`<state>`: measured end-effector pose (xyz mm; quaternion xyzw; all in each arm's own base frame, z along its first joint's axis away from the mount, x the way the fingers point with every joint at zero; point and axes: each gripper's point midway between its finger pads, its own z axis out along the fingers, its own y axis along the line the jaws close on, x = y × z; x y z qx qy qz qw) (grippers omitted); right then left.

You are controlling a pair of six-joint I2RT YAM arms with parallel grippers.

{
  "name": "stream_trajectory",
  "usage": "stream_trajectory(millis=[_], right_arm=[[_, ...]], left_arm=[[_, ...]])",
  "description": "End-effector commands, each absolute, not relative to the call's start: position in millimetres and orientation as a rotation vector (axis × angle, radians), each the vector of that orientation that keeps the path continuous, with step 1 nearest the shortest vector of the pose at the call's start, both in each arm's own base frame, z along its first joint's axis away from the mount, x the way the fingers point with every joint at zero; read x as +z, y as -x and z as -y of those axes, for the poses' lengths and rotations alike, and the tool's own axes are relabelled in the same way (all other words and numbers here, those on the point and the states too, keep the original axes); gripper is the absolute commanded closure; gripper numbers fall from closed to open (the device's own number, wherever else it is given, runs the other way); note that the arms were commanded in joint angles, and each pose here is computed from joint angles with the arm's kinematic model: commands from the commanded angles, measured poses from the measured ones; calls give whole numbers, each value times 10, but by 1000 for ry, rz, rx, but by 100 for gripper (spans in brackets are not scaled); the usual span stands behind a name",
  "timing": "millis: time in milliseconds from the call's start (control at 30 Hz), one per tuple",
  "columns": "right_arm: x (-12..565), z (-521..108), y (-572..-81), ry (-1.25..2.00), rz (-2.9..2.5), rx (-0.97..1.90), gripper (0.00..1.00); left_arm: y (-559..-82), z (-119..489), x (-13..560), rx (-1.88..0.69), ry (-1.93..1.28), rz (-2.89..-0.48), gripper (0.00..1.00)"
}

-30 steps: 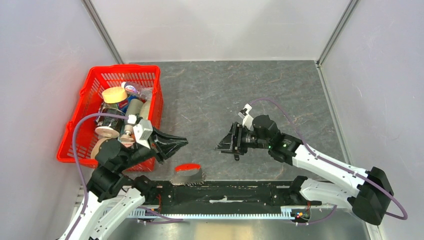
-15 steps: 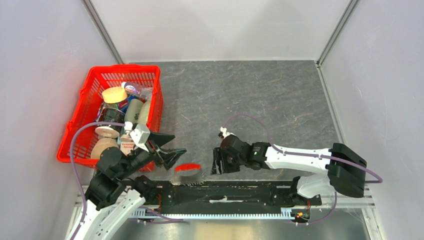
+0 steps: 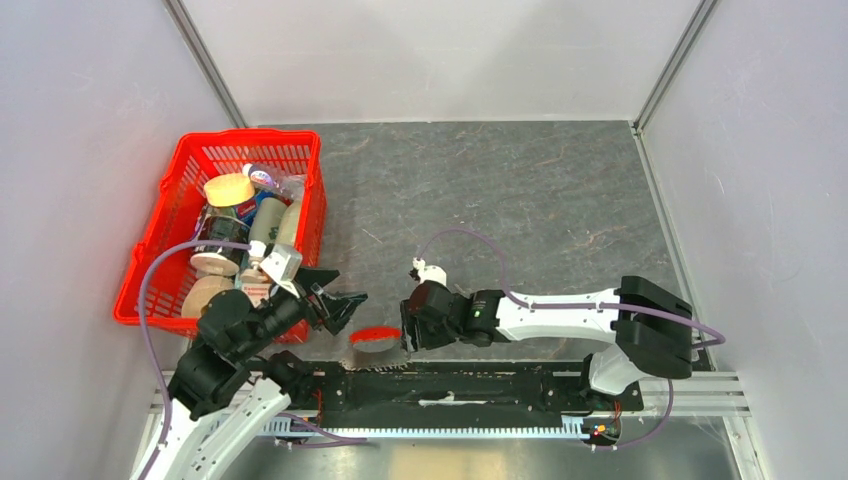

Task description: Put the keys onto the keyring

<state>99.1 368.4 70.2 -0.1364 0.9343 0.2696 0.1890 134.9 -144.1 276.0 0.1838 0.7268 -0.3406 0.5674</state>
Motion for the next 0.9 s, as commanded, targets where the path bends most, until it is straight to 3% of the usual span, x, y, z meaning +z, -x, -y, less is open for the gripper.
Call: stream_trajectory(millis=[0, 400, 867], right_arm=[[935, -3970, -1175, 352, -2503, 774, 35], [807, -4682, -1144, 428, -2497, 921, 37], [188, -4501, -1290, 217, -2653, 797, 37]], left_arm=[[-1349, 1345, 2796, -756, -413, -1662, 11], [-1330, 1197, 2845, -707, -363, -1617, 10], [-1352, 1171, 2826, -689, -350, -1624, 10]])
